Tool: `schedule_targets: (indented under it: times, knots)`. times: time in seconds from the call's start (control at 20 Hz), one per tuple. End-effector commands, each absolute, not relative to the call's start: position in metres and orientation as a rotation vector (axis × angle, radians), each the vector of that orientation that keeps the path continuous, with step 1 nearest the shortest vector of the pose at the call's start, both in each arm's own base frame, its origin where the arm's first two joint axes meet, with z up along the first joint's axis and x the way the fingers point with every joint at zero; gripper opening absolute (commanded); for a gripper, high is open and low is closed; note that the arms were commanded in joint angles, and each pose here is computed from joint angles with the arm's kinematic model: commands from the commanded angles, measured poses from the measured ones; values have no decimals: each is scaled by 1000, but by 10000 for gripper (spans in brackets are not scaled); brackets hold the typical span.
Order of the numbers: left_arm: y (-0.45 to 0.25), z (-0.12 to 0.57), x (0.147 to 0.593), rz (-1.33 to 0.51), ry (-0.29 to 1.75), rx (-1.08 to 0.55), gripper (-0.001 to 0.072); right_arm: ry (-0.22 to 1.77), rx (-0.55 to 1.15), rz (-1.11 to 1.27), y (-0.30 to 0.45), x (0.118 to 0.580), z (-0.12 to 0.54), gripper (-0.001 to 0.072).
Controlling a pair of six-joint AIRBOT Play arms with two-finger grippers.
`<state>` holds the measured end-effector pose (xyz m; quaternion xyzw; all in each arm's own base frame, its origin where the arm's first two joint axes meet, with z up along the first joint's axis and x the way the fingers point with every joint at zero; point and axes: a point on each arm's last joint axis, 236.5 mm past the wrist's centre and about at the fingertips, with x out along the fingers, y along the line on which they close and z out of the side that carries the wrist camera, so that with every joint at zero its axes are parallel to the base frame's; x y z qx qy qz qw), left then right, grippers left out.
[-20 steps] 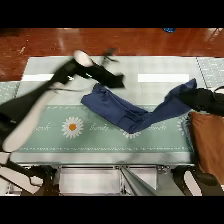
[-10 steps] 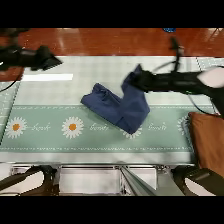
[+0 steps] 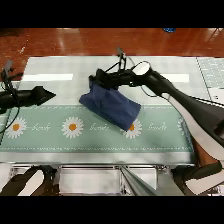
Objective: Fold the shirts.
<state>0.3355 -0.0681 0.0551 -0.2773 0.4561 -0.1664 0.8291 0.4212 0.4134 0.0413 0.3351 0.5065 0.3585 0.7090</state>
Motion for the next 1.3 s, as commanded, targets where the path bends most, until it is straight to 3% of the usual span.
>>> schedule_targets:
  times: [0.0, 0.25, 0.35, 0.5, 0.6, 0.75, 0.85, 1.0, 1.25]
  knots:
    - [-66, 30, 336, -306, 961, -595, 19, 1195, 738, 888, 436, 404, 28, 414]
    - [-69, 34, 340, -311, 948, -633, 19, 1289, 638, 955, 332, 390, 88, 412]
    - [-72, 33, 337, -322, 962, -634, 19, 1315, 435, 744, 256, 386, 91, 412]
    - [-73, 32, 335, -326, 968, -635, 19, 1276, 202, 192, 120, 366, 76, 412]
    - [-73, 32, 335, -327, 967, -633, 19, 1183, 276, -47, 77, 340, 54, 412]
    - [-73, 32, 335, -328, 968, -632, 19, 1100, 633, 30, 117, 304, 6, 412]
    - [-73, 32, 335, -329, 968, -633, 19, 1145, 776, 3, 127, 283, -39, 412]
    - [-76, 32, 334, -335, 971, -630, 19, 1252, 830, 35, 145, 268, -80, 412]
    - [-86, 32, 332, -361, 982, -617, 19, 1304, 986, 209, 195, 290, -95, 412]
